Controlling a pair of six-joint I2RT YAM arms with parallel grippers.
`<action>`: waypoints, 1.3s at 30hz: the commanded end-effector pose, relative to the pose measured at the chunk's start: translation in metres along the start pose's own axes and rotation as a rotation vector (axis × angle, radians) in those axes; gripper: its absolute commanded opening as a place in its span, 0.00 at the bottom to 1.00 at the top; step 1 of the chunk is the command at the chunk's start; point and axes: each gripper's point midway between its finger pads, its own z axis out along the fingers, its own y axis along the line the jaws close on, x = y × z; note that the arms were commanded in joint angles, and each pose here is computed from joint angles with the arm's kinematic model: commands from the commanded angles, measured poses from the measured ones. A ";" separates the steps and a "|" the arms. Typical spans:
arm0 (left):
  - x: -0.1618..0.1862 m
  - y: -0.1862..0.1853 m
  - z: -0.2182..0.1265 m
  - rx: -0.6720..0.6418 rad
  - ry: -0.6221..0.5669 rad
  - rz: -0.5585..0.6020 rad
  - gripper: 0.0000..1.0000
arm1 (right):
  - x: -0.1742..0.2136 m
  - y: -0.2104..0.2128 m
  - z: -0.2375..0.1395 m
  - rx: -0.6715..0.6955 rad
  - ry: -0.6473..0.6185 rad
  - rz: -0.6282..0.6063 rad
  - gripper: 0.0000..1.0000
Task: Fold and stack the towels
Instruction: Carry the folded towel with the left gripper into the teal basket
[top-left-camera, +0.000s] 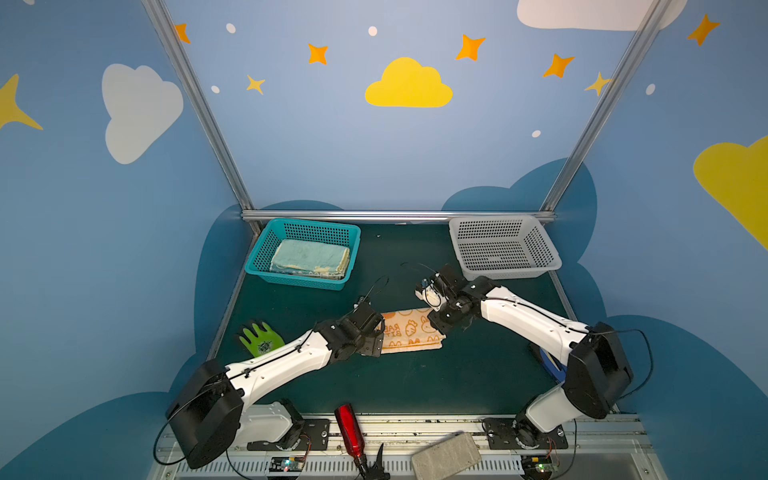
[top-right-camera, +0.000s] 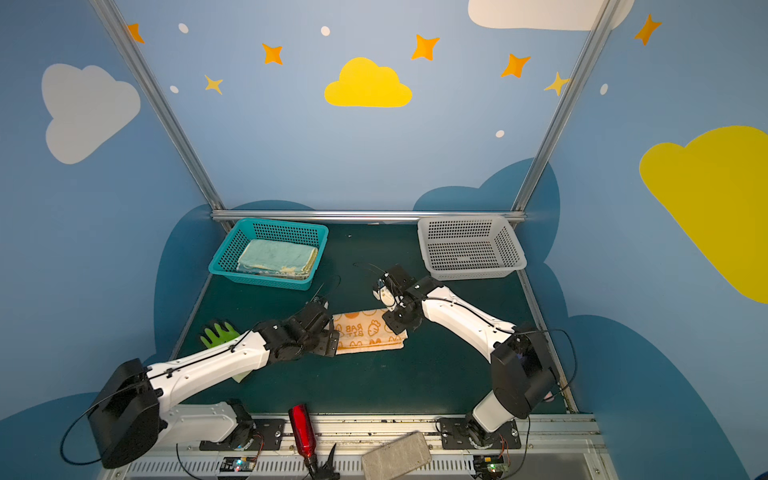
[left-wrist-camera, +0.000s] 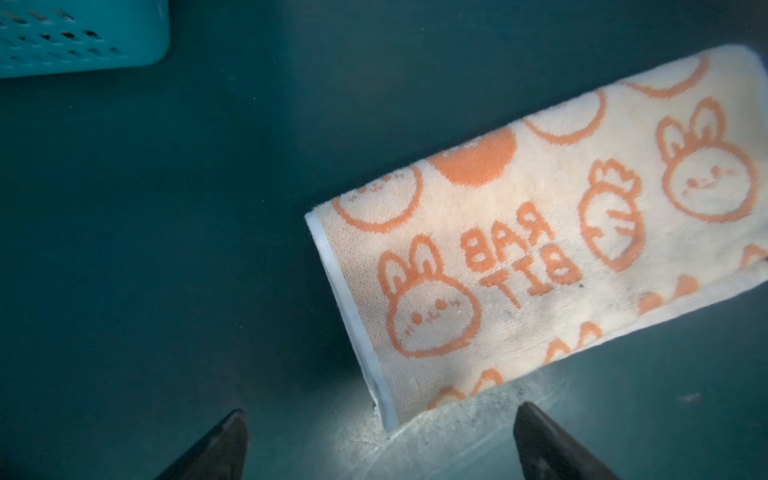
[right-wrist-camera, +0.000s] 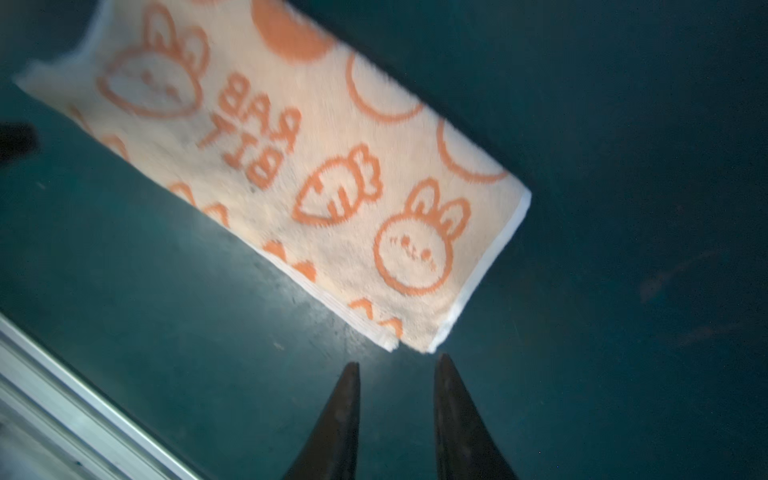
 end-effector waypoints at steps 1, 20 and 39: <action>-0.006 -0.006 0.003 0.054 -0.005 -0.093 1.00 | -0.021 0.023 0.006 -0.136 -0.042 0.149 0.29; 0.027 -0.019 0.071 0.214 0.189 -0.397 0.99 | 0.009 0.015 0.085 -0.114 0.115 0.349 0.28; 0.033 -0.026 0.091 0.207 0.254 -0.355 0.04 | 0.014 0.013 0.098 -0.105 0.139 0.364 0.24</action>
